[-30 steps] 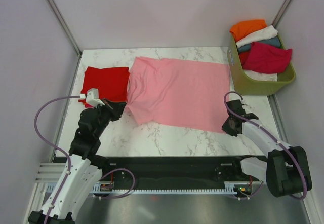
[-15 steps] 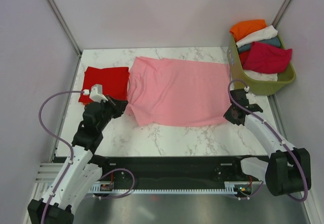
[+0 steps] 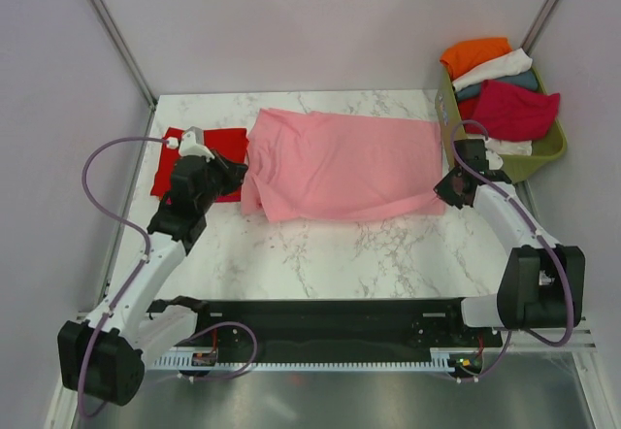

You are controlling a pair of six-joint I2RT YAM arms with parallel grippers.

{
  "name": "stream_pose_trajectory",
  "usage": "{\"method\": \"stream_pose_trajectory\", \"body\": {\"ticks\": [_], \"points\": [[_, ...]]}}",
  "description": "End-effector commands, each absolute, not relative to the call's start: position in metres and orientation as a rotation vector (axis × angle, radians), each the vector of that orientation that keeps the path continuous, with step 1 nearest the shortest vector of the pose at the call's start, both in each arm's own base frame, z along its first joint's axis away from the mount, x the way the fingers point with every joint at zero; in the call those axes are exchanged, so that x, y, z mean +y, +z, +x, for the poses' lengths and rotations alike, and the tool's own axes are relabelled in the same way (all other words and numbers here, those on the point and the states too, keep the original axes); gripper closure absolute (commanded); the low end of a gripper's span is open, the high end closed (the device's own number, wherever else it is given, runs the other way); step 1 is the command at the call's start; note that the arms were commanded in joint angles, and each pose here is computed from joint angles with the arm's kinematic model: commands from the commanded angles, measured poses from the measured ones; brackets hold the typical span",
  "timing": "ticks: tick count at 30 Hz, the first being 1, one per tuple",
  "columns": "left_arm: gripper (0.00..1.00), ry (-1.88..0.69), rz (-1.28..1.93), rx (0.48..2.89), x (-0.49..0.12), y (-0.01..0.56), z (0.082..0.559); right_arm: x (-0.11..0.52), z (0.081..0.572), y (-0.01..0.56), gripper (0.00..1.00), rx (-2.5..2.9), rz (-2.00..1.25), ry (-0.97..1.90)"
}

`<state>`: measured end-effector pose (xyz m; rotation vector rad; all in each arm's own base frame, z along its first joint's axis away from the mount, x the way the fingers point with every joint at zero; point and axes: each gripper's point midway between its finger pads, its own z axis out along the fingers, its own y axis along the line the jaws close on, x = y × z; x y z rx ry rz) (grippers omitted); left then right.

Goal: Fold and stack the t-shirts
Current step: Fold the tshirt

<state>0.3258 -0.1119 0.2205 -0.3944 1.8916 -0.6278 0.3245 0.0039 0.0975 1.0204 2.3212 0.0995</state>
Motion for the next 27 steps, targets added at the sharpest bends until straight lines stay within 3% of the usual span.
{"method": "stream_pose_trajectory", "body": {"ticks": [1, 18, 27], "points": [[0.98, -0.576, -0.358, 1.790, -0.109, 0.258, 0.354, -0.006, 0.351, 0.110, 1.00, 2.246, 1.074, 0.140], [0.98, -0.552, -0.326, 1.834, -0.133, 0.258, 0.442, -0.025, 0.402, 0.112, 1.00, 2.152, 1.140, 0.200], [0.98, -0.500, -0.353, 1.809, -0.124, 0.267, 0.464, -0.019, 0.419, 0.105, 1.00, 2.157, 1.136, 0.252]]}}
